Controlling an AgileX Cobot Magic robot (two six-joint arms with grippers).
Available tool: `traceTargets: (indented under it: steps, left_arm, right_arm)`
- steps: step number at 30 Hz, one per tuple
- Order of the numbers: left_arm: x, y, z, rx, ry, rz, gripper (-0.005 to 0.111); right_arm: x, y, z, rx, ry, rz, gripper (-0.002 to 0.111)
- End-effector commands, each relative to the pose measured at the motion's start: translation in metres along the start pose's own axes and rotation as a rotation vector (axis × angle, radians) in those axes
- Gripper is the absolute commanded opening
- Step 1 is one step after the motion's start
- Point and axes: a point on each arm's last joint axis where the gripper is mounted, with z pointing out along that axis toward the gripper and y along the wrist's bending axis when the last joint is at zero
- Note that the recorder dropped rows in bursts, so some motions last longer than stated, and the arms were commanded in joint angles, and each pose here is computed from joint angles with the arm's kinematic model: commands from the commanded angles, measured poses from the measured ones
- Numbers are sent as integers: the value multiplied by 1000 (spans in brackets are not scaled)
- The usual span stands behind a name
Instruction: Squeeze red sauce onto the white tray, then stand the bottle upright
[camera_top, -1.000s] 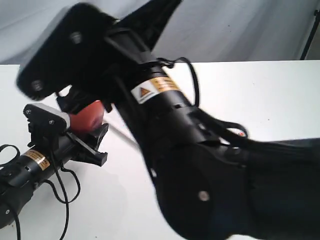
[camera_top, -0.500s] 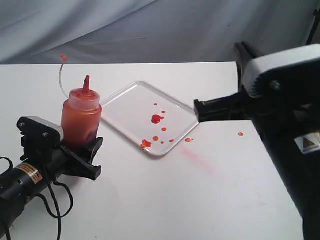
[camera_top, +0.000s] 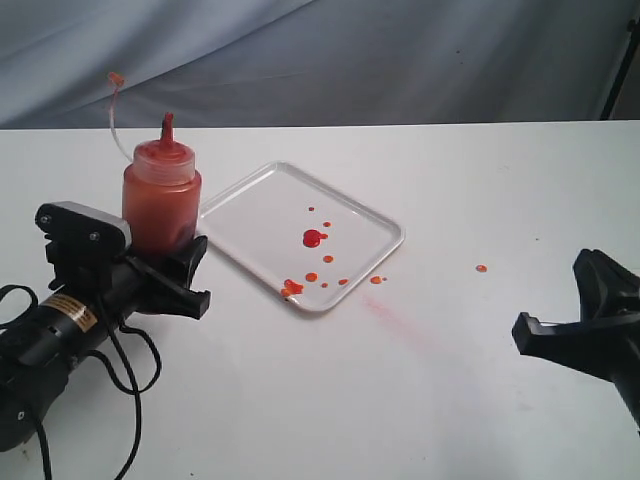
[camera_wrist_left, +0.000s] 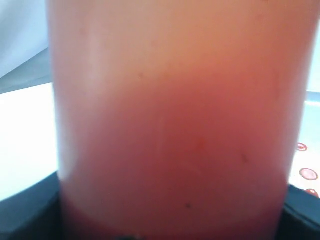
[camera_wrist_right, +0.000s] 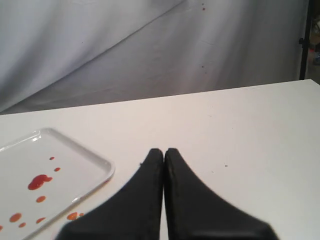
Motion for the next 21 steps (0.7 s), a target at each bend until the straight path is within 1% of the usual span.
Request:
traceTargets:
  steps: [1, 3, 6, 9, 16, 21]
  left_arm:
    - [2, 0, 4, -12, -37, -24, 0]
    - [10, -1, 5, -10, -9, -26, 0]
    - [14, -1, 8, -10, 5, -28, 0]
    - [19, -1, 14, -22, 13, -85, 0]
    - [18, -1, 30, -33, -9, -83, 0]
    - [30, 3, 34, -84, 25, -77, 0]
  right_arm:
    - [4, -10, -3, 35, 10, 2, 0]
    - [4, -10, -3, 35, 10, -5, 0]
    - [4, -10, -3, 35, 10, -7, 0]
    - [4, -10, -3, 35, 10, -9, 0]
    - [4, -9, -3, 31, 9, -10, 0]
    - [4, -9, -3, 31, 9, -15, 0]
